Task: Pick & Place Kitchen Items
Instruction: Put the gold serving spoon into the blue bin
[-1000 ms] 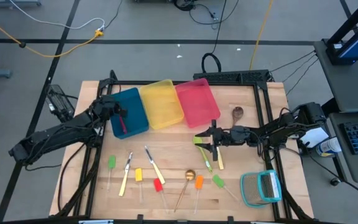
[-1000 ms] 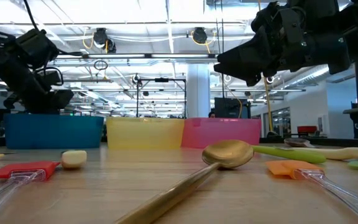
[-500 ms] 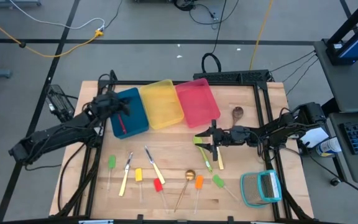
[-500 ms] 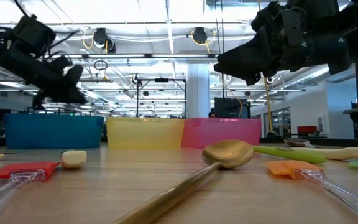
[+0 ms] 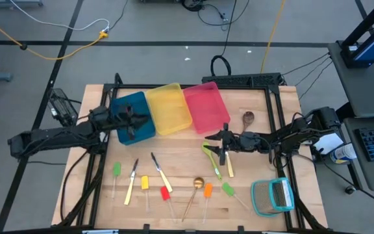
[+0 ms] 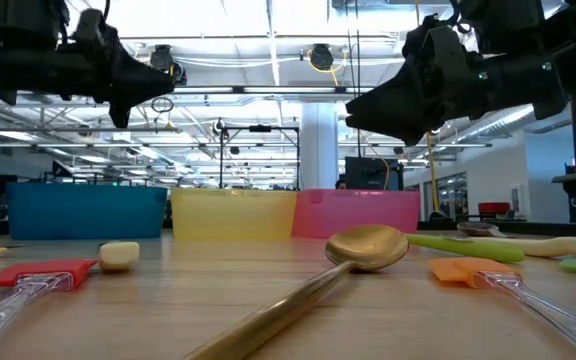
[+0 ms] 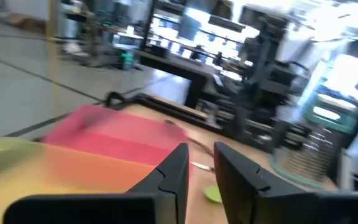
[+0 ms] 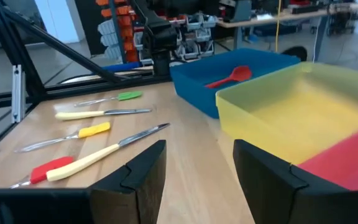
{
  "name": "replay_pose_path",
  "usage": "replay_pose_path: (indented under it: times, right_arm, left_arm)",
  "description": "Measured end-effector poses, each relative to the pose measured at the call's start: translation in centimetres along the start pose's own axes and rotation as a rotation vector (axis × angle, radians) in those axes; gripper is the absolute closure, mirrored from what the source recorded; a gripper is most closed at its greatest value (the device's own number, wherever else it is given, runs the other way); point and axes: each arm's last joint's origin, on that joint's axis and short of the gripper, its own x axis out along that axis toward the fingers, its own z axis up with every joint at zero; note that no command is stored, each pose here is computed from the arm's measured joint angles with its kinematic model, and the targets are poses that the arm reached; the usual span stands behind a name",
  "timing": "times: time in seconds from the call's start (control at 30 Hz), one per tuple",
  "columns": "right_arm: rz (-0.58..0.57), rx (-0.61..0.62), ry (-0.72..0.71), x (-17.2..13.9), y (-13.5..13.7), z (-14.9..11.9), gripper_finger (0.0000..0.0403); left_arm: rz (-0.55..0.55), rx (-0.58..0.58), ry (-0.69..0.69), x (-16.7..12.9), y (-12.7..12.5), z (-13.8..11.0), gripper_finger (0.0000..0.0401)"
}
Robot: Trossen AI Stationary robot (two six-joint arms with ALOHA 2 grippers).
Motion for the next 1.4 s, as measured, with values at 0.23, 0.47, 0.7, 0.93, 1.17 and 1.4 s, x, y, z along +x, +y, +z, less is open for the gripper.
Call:
replay_pose_path:
  times: [0.23, 0.47, 0.7, 0.93, 1.17, 1.4]
  right_arm:
    - [-0.001, 0.046, 0.012, 0.0, 0.0, -0.1, 0.0222]
    - [0.004, 0.067, 0.007, 0.0, 0.0, -0.1, 0.0222]
    - [0.142, 0.134, 0.049, -0.1, 0.5, -0.2, 0.0222]
    - [0.238, 0.151, 0.232, 0.7, 3.7, -0.1, 0.0222]
    - [0.177, 0.158, 0.494, 3.0, 7.0, 1.7, 0.0222]
    - [0.177, 0.278, 0.657, 4.0, 7.8, -0.9, 0.0222]
  left_arm:
    - [-0.148, -0.012, 0.020, 1.1, -2.9, -1.0, 0.0269]
    - [-0.161, -0.019, 0.069, 2.9, -5.9, -3.3, 0.0263]
    - [-0.197, 0.012, 0.148, 6.3, -9.8, -4.3, 0.0263]
    - [-0.205, 0.072, 0.186, 9.0, -11.5, -4.7, 0.0263]
    - [-0.152, 0.076, 0.207, 9.0, -11.3, -5.0, 0.0263]
    - [-0.121, 0.061, 0.237, 8.9, -11.1, -5.3, 0.0263]
